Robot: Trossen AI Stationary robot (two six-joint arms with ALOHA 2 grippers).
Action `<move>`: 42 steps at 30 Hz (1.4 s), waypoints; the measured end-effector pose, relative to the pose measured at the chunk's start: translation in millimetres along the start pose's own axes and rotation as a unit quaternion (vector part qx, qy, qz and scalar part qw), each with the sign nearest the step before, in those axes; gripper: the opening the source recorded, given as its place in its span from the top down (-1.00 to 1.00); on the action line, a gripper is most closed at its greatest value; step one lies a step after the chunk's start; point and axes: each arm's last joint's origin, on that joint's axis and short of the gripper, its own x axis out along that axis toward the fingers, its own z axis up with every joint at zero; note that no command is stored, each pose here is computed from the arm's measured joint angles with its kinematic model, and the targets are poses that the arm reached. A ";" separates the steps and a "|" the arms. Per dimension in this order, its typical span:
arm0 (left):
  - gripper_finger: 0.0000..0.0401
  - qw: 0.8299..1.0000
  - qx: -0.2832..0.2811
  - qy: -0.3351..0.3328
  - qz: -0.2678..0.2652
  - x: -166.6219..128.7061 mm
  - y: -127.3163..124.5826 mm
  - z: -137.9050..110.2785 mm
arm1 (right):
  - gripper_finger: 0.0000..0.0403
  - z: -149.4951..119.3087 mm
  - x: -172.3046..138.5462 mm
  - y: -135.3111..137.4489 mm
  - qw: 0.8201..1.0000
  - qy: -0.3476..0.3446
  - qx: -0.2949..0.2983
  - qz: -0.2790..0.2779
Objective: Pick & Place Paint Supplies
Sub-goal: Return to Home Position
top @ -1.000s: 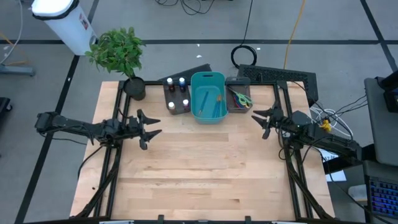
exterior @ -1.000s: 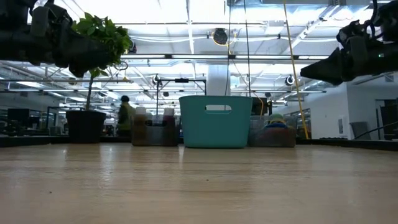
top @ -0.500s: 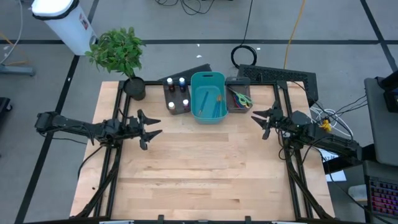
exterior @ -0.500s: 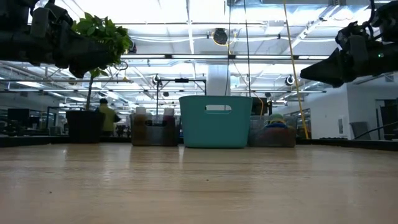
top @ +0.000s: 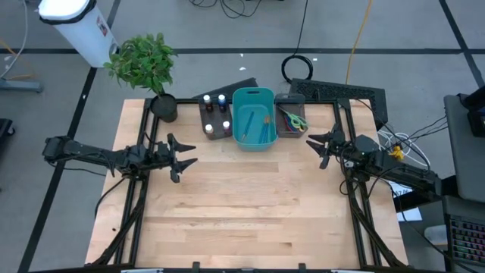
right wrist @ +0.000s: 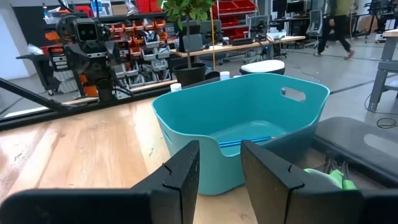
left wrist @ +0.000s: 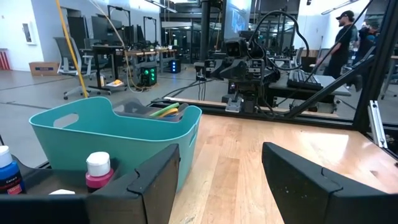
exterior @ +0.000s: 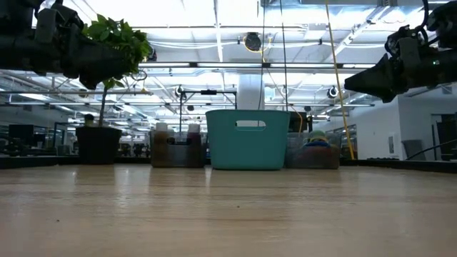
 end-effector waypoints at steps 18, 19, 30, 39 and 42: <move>-0.18 1.000 0.000 0.000 0.000 0.0 0.0 0.0 | 0.46 0.5 0.0 0.1 1.000 -0.003 0.000 0.001; -0.18 1.000 0.000 0.000 0.000 0.0 0.0 0.0 | 0.46 0.5 0.0 0.1 1.000 -0.003 0.000 0.001; -0.18 1.000 0.000 0.000 0.000 0.0 0.0 0.0 | 0.47 0.6 0.0 0.1 1.000 -0.003 0.000 0.001; -0.18 1.000 0.000 0.000 0.000 0.0 0.0 0.0 | 0.47 0.9 -0.1 0.1 1.000 -0.004 0.000 0.001; -0.18 1.000 0.000 0.000 0.000 0.0 0.0 0.0 | 0.46 1.0 -0.1 0.1 1.000 -0.004 0.000 0.001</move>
